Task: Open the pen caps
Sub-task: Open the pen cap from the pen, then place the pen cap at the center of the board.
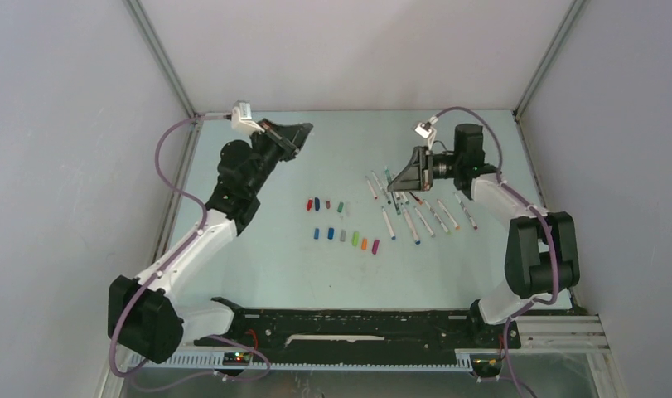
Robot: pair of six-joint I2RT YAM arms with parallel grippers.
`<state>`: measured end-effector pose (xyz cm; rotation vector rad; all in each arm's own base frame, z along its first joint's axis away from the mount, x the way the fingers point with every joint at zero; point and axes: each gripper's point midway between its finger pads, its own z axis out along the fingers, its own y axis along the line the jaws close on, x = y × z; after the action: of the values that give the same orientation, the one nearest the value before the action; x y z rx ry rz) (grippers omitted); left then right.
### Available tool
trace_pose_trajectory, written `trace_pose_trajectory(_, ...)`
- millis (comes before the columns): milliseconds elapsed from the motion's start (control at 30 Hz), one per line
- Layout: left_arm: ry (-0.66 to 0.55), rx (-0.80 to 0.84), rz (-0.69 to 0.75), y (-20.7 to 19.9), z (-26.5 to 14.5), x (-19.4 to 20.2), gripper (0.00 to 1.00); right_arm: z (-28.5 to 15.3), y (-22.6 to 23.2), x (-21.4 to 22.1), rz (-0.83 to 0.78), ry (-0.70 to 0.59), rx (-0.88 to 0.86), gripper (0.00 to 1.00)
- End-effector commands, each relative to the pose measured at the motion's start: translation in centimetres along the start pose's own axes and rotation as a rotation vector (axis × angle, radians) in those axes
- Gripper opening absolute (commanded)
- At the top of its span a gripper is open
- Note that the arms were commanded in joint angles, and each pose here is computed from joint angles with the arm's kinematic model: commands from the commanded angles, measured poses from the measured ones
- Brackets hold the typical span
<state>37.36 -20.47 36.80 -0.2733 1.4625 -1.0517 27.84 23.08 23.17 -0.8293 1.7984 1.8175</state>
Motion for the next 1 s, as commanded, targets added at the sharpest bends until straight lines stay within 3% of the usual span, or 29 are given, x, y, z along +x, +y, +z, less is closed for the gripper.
trace_pose_trajectory(0, 0.296, -0.109, -0.077, 4.1, -2.1, 7.2, 0.0, -3.3, -4.6, -0.5, -0.057, 0.004, 0.3, 0.0)
trace_pose_trajectory(133, 0.506, -0.231, -0.063, 7.3, -2.9, 12.8, 0.0, -5.1, -6.5, -0.5, -0.058, 0.004, 0.41, 0.0)
trace_pose_trajectory(367, 0.794, -0.424, 0.164, 10.5, -3.0, 21.1, 0.0, -6.3, -7.3, -0.4, -0.05, -0.006, 0.449, 0.0)
trace_pose_trajectory(633, 0.902, -0.59, 0.34, 12.9, -1.8, 25.3, 0.0, -6.9, -7.5, -0.6, -0.044, -0.02, 0.455, 0.0)
trace_pose_trajectory(967, 0.998, -0.638, 0.411, 14.1, -1.3, 28.3, 0.03, -7.2, -7.6, -0.6, -0.035, -0.028, 0.448, 0.0)
